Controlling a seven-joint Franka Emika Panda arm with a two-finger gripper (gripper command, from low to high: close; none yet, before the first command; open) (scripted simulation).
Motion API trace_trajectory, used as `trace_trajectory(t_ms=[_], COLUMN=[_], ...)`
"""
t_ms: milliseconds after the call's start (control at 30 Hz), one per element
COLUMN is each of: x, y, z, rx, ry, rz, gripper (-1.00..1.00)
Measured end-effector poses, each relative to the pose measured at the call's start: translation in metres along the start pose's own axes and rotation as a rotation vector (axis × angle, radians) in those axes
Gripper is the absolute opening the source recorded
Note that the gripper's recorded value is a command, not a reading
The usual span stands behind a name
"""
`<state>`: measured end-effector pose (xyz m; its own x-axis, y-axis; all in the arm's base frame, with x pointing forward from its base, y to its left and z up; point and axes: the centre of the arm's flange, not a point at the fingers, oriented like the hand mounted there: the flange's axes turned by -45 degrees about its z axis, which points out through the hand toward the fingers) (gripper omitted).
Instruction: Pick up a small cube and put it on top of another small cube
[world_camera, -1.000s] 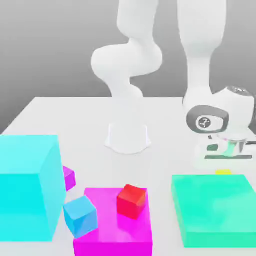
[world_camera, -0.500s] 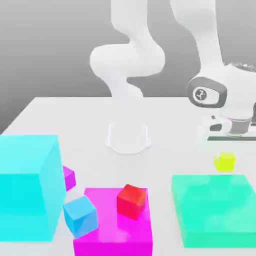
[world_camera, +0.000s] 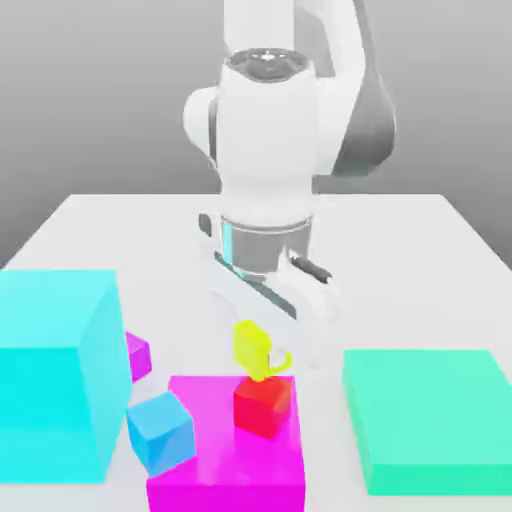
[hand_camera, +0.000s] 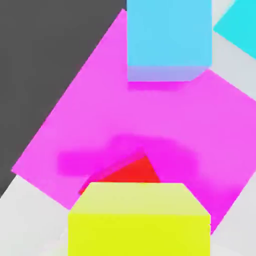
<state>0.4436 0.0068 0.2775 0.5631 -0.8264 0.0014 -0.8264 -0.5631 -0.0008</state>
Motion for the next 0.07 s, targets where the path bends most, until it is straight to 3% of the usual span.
trace_trajectory(t_ms=[67], x=[-0.0001], y=[0.0000], z=[0.0000], rx=[0.000], ry=[0.000], rz=[0.000], gripper=[1.00])
